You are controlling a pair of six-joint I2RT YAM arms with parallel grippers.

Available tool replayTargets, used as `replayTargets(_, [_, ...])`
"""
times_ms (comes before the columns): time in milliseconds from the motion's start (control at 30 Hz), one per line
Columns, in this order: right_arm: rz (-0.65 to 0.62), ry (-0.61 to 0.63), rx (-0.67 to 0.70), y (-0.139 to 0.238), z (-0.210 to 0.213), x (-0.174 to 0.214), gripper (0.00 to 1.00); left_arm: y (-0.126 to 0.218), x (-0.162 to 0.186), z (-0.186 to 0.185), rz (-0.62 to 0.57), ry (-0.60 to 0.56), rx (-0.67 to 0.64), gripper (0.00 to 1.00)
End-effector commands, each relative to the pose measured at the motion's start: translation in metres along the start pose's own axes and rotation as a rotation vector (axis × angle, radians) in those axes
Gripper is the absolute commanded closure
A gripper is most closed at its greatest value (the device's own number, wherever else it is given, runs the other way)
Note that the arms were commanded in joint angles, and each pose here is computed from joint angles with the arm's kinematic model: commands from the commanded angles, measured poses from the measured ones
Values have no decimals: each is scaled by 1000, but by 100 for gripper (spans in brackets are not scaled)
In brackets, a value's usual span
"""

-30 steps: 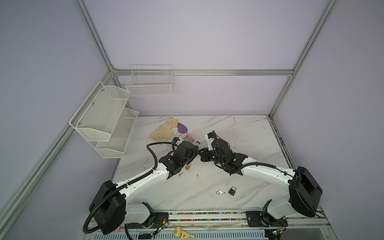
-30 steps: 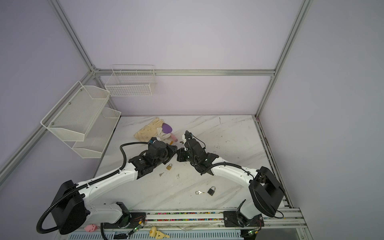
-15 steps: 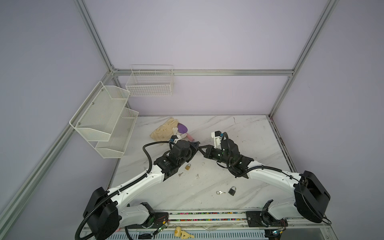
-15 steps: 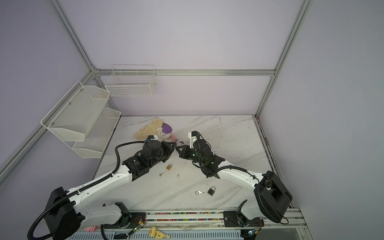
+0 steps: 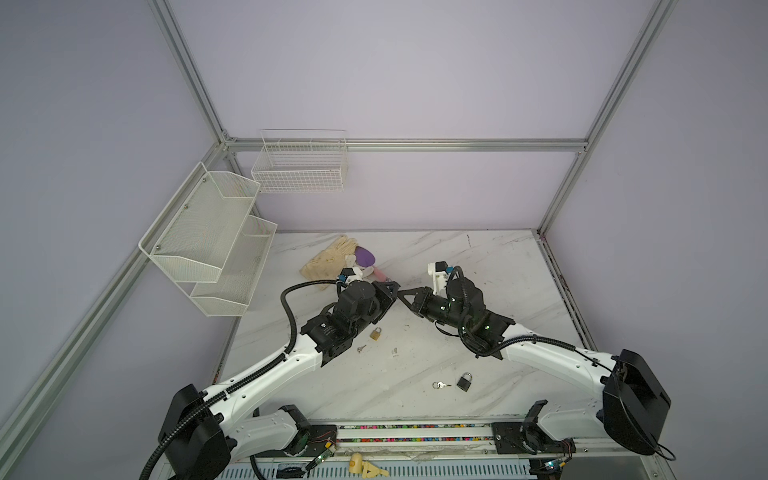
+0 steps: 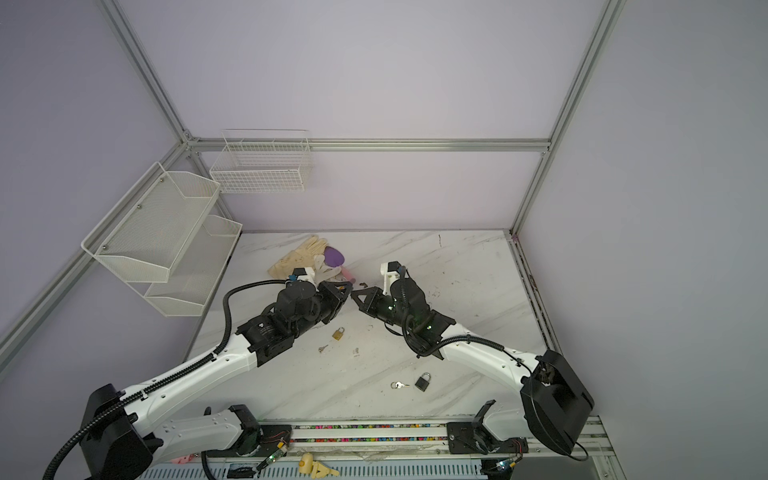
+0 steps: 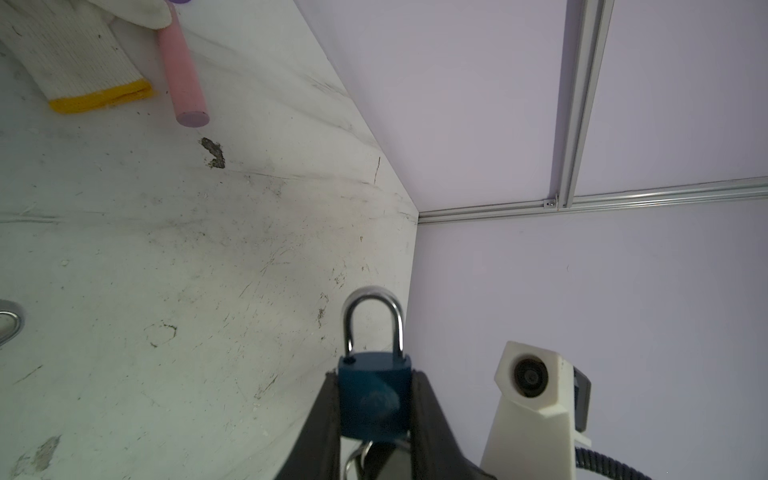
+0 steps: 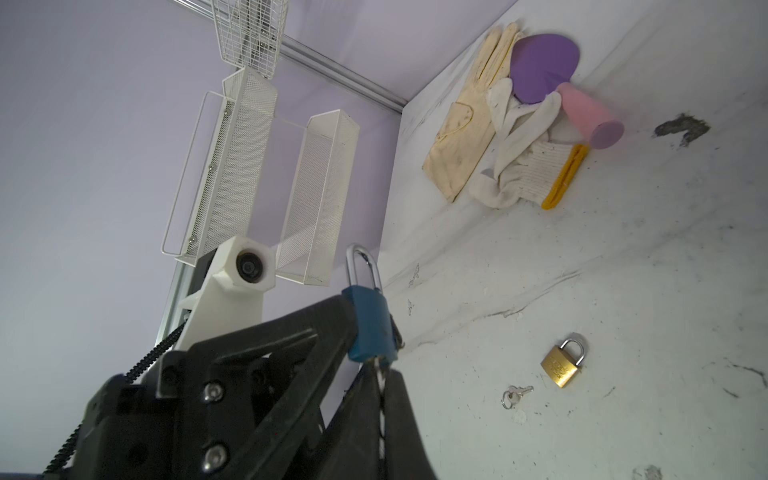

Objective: Unlock with the key

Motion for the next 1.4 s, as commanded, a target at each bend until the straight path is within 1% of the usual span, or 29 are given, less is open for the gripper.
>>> replayTargets(0, [-92, 124, 20, 12, 19, -15, 99, 9, -3, -17, 8, -92, 6, 100])
replayTargets(100, [-108, 190, 110, 19, 6, -16, 76, 12, -7, -13, -15, -123, -15, 100])
replayTargets(167, [-86, 214, 131, 23, 2, -12, 64, 15, -10, -12, -23, -178, -16, 100])
replayTargets(200, [-81, 223, 140, 25, 1, -12, 62, 16, -12, -13, -29, -230, -10, 100])
replayTargets(267, [-66, 260, 179, 30, -4, -10, 57, 22, -17, -5, -41, -294, -59, 100])
replayTargets(300, [-62, 275, 190, 33, -5, -10, 56, 24, -18, -3, -46, -326, -63, 100])
replayTargets(400, [-42, 316, 214, 41, -5, -11, 50, 27, -13, 1, -19, -465, -39, 100])
replayTargets(500, [-34, 374, 252, 53, 0, -15, 45, 31, -8, 5, 7, -637, 1, 100])
replayTargets(600, [-25, 421, 271, 65, 9, -20, 37, 38, -2, 8, 4, -818, 76, 100])
replayTargets(667, [-2, 461, 271, 70, 19, -22, 34, 41, 6, 10, 1, -944, 165, 100])
replayTargets(733, [24, 487, 275, 73, 29, -23, 33, 43, 14, 13, -7, -1042, 241, 100])
replayTargets(867, [73, 535, 291, 72, 38, -25, 31, 41, 28, 18, -37, -1183, 343, 100])
replayTargets(933, [101, 549, 298, 68, 41, -25, 31, 37, 33, 19, -53, -1226, 365, 100])
replayTargets(1000, [135, 543, 291, 62, 42, -23, 30, 33, 39, 16, -45, -1267, 382, 100])
replayTargets(1067, [155, 539, 312, 57, 39, -22, 30, 28, 45, 15, -51, -1307, 365, 100])
replayTargets(1133, [171, 544, 336, 52, 37, -21, 30, 25, 50, 14, -60, -1331, 358, 100])
replayTargets(1300, [168, 547, 407, 47, 33, -24, 30, 20, 57, 9, -67, -1361, 353, 100])
replayTargets(1367, [165, 557, 454, 46, 28, -26, 30, 19, 58, 8, -74, -1368, 340, 100])
Point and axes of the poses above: each gripper's point midway between its finger pads, its own y axis back along the fingers, its own z axis along the line the jaws close on, x = y × z, the point moved 7 cm from there along y, back along the fingers, and after that the axes turned 6 degrees about -y, right-handed, at the moved point
